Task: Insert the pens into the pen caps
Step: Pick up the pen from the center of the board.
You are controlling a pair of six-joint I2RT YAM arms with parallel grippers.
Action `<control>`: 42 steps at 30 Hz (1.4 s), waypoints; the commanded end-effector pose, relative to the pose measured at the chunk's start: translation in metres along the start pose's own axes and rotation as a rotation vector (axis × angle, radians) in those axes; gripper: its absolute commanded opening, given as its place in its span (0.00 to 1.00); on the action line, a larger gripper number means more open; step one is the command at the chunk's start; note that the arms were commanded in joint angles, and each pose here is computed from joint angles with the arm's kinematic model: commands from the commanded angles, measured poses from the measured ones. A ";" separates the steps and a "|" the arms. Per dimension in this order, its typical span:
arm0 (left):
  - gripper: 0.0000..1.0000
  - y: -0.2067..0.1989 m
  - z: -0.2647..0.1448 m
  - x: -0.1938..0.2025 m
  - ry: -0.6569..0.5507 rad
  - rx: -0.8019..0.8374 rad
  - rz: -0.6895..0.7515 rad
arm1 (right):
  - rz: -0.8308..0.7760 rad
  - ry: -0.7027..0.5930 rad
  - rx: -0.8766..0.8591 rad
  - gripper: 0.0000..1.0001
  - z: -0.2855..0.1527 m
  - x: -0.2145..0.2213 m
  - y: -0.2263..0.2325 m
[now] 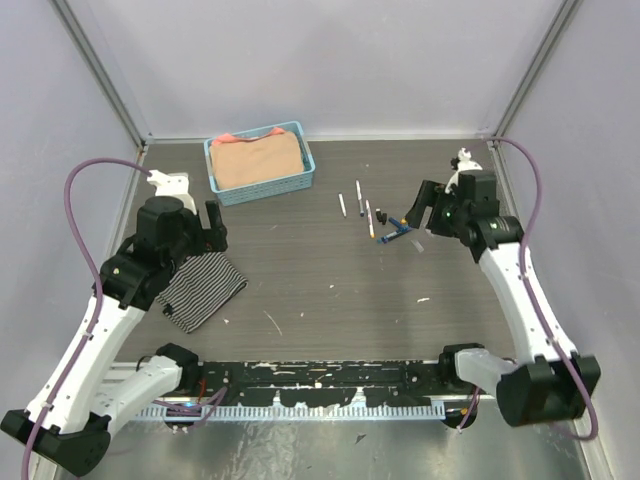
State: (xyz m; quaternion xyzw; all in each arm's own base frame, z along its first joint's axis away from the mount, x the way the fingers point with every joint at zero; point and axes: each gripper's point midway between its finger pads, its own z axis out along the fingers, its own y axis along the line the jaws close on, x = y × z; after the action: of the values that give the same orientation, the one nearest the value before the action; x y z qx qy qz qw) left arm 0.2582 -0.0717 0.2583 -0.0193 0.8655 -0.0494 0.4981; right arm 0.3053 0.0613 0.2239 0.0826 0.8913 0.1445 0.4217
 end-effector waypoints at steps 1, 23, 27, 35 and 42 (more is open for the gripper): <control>0.98 -0.006 0.000 -0.001 -0.014 0.038 0.004 | -0.059 0.039 -0.015 0.83 0.024 -0.009 0.008; 0.98 -0.005 0.005 0.029 0.095 0.041 0.034 | -0.261 0.308 0.043 0.49 0.195 0.040 0.056; 0.98 -0.002 0.006 0.031 0.100 0.026 0.041 | -0.272 0.322 0.080 0.47 0.209 0.045 0.052; 0.98 -0.005 0.008 0.032 0.110 0.036 0.042 | -0.297 0.361 0.141 0.42 0.224 0.060 0.041; 0.98 -0.004 0.008 0.032 0.110 0.030 0.043 | -0.302 0.393 0.135 0.36 0.231 0.072 0.040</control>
State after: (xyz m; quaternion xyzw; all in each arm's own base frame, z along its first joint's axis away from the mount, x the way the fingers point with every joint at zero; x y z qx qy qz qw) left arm 0.2518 -0.0784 0.2340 0.0040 0.8862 -0.0546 0.4600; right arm 0.4252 0.1562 0.0332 -0.0481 0.9723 0.0337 0.2262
